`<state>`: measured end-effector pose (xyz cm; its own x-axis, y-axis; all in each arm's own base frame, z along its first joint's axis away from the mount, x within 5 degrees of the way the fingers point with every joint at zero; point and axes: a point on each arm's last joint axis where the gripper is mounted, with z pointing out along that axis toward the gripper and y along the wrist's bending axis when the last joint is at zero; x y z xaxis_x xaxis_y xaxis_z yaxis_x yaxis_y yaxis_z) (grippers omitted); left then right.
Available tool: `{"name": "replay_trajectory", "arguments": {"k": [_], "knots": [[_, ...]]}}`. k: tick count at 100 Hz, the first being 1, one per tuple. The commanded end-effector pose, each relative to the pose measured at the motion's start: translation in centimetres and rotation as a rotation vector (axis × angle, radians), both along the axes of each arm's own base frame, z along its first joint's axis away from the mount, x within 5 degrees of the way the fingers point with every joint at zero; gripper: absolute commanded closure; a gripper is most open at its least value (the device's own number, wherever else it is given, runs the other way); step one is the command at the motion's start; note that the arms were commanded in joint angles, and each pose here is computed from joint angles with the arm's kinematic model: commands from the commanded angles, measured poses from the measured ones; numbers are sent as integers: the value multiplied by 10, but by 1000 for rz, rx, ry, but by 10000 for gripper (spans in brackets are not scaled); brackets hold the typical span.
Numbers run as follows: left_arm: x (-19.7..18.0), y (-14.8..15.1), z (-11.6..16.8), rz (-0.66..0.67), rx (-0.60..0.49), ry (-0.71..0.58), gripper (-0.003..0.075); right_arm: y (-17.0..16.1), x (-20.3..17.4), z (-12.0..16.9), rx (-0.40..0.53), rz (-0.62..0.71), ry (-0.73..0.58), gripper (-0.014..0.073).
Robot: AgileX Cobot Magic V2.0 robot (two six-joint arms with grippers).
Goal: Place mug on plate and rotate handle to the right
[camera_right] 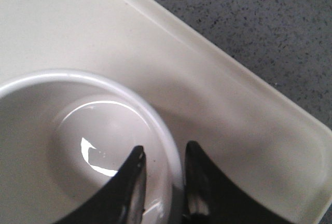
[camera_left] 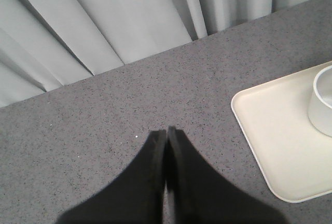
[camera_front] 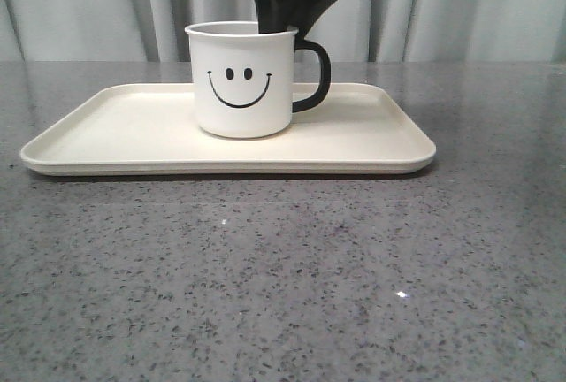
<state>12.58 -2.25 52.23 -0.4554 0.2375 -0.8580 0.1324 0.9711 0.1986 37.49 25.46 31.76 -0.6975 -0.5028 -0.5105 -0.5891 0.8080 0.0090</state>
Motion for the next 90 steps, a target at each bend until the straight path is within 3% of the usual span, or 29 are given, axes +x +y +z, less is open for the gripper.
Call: {"name": "replay_trajectory", "arguments": {"k": [1,23,56,90], "knots": [[-5,2,8,2,-16,-50,740,-12,-11,53,89,0,-152,377],[-5,2,8,2,-16,-50,740,-20,-24,89,153,-1,-248,377],[-4,2,8,2,-15,-48,740,-53,-70,180,315,-10,-541,377],[-1,0,7,2,-12,-40,740,-129,-160,265,300,-77,-870,379]]}}
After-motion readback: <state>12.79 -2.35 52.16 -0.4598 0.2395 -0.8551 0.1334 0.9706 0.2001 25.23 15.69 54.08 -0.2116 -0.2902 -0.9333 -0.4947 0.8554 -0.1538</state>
